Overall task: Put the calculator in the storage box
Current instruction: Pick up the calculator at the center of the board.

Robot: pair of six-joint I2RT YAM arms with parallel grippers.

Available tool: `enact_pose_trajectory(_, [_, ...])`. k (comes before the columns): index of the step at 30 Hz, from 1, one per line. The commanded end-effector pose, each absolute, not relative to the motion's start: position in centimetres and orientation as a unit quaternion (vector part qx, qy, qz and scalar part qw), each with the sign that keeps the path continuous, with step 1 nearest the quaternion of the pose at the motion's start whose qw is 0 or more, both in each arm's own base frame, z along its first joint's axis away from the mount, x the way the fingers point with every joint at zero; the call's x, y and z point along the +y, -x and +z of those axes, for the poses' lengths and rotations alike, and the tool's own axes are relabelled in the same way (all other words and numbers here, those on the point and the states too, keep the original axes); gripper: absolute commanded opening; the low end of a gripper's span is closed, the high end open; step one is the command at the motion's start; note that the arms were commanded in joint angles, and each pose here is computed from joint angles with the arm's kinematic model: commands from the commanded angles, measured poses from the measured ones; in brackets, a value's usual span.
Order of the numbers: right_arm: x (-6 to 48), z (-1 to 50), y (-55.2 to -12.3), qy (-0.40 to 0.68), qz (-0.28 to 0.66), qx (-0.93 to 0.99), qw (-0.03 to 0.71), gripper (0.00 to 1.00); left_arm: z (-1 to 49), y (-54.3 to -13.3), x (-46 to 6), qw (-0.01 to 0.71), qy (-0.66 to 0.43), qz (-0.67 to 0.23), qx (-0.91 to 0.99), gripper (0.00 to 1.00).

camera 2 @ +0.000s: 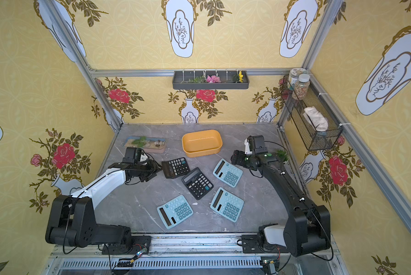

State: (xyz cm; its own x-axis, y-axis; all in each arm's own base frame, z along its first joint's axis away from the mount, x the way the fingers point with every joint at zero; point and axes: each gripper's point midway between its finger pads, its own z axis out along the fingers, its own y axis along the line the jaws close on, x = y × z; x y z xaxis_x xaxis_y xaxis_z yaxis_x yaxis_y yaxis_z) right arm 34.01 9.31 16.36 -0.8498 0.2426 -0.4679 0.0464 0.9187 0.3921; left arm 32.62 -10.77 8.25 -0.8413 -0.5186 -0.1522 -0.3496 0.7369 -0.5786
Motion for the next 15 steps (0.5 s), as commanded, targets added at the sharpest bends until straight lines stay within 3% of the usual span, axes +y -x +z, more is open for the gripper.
enact_pose_trajectory(1, [9.2, 15.9, -34.2, -0.078, 0.180, 0.947, 0.252, 0.83, 7.7, -33.9, -11.6, 0.158, 0.218, -0.295, 0.917, 0.53])
enact_pose_trajectory(9, [9.4, 15.1, -35.6, -0.063, 0.171, 0.954, 0.237, 0.82, 6.1, -35.7, -12.1, 0.152, 0.222, -0.303, 0.914, 0.50])
enact_pose_trajectory(15, [9.5, 14.5, -36.6, -0.055, 0.178, 0.956, 0.227, 0.78, 5.8, -36.9, -12.5, 0.143, 0.217, -0.308, 0.915, 0.40])
